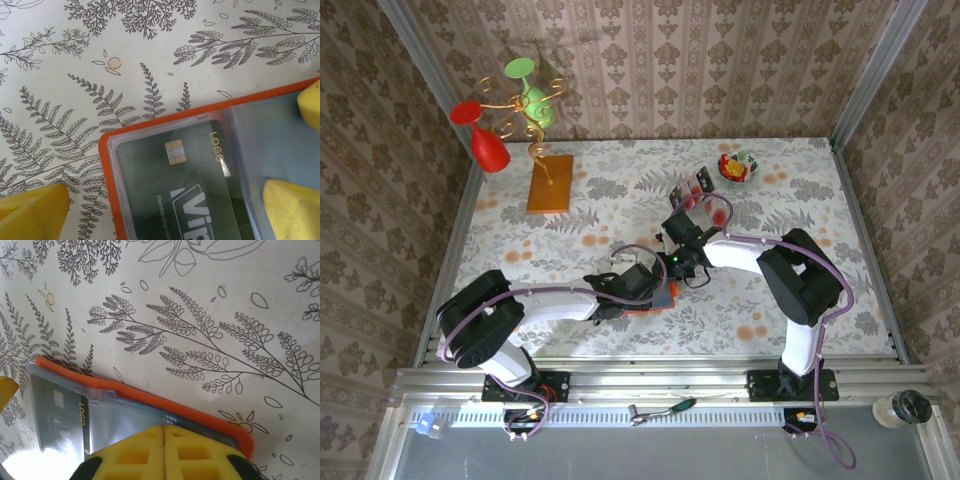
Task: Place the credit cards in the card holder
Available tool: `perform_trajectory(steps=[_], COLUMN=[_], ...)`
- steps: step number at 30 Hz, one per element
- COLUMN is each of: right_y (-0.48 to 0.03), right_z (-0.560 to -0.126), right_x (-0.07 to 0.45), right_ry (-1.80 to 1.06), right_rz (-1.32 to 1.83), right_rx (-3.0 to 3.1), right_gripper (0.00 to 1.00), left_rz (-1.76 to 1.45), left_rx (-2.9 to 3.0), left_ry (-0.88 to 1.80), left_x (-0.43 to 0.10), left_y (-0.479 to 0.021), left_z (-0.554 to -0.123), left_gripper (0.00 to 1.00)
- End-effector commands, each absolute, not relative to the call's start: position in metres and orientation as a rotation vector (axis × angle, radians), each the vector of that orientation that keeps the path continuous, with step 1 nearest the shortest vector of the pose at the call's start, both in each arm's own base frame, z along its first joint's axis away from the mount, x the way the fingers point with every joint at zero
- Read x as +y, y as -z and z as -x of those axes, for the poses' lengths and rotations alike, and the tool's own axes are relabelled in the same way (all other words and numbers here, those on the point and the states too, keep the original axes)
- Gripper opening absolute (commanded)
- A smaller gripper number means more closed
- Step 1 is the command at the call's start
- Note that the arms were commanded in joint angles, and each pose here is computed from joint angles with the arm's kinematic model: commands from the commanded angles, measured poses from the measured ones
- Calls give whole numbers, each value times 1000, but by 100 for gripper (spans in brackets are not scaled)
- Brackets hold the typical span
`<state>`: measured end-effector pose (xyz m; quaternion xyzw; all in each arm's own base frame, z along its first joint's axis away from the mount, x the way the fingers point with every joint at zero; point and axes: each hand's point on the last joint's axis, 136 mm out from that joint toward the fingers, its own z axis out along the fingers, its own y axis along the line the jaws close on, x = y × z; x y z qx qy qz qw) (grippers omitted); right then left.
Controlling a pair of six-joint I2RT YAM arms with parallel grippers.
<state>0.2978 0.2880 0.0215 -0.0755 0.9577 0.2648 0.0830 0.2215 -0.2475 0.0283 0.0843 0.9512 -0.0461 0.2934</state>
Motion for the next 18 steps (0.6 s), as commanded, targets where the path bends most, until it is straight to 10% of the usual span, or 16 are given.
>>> perform_trajectory(steps=[1, 6, 18], right_y=[-23, -38, -29], right_z=[-293, -297, -292], right_x=[281, 274, 276], right_ry=[-781, -786, -836], right_rz=[199, 158, 122], right_rx=[2885, 2842, 2855], right_gripper=[20, 37, 37], left_rz=[-215, -207, -209], left_rx=[2547, 2549, 2548], left_ry=[66, 66, 62], left_x=[-236, -234, -233], left_y=[-17, -16, -15], left_z=[-215, -214, -213], left_gripper=[100, 100, 100])
